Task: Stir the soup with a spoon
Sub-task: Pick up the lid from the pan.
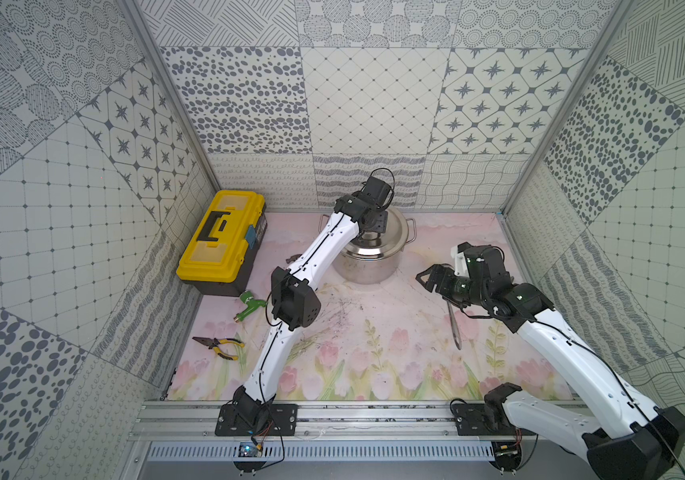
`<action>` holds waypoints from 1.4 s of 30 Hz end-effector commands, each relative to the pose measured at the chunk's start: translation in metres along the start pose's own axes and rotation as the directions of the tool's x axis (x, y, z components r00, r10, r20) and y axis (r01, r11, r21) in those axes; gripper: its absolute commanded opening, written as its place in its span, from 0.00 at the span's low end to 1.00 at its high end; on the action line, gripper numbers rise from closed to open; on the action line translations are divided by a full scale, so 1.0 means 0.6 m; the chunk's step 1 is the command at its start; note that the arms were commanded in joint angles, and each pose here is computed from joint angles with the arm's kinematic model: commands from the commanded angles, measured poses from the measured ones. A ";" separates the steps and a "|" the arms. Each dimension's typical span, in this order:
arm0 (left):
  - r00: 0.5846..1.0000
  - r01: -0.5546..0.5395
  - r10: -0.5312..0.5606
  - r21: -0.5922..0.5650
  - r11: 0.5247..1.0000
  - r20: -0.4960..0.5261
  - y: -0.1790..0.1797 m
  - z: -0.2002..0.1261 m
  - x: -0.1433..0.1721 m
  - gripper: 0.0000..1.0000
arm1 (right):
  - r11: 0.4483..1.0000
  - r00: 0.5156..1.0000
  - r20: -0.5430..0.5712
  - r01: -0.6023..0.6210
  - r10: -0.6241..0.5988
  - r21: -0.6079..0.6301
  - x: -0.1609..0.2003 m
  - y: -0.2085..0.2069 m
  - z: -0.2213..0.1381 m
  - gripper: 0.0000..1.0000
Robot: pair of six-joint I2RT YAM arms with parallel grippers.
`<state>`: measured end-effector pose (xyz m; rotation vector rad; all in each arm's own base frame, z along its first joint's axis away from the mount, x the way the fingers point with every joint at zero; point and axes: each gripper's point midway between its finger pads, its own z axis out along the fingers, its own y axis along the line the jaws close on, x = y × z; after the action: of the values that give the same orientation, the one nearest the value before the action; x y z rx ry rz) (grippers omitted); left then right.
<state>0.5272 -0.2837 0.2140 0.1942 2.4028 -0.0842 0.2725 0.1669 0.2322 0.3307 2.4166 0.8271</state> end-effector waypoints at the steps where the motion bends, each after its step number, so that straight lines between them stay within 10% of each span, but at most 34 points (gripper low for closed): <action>1: 1.000 0.012 -0.012 0.027 1.000 0.011 -0.003 0.011 -0.007 0.71 | 1.000 1.000 0.024 0.002 -0.002 -0.017 -0.009 0.008 0.003 0.83; 7: 1.000 0.002 -0.001 0.027 1.000 -0.012 -0.004 0.021 0.004 0.62 | 1.000 1.000 0.025 -0.006 0.007 -0.014 -0.008 0.006 0.003 0.82; 20: 0.985 0.020 -0.039 0.109 0.994 0.169 -0.019 -0.058 -0.084 0.01 | 1.000 0.999 0.031 -0.012 0.012 0.005 -0.003 -0.006 0.004 0.82; 31: 0.955 -0.006 -0.039 0.151 0.988 0.293 -0.023 -0.214 -0.131 0.00 | 1.000 0.998 0.064 0.024 -0.025 0.014 -0.015 -0.006 -0.004 0.82; 42: 0.975 -0.021 -0.008 0.129 0.991 0.223 -0.020 -0.362 0.021 0.00 | 0.995 0.986 0.163 0.020 -0.036 0.096 -0.034 -0.028 -0.048 0.85</action>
<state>0.4188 -0.2876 0.3583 0.2954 2.1997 -0.2576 0.2717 0.1463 0.2302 0.3743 2.3797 0.7101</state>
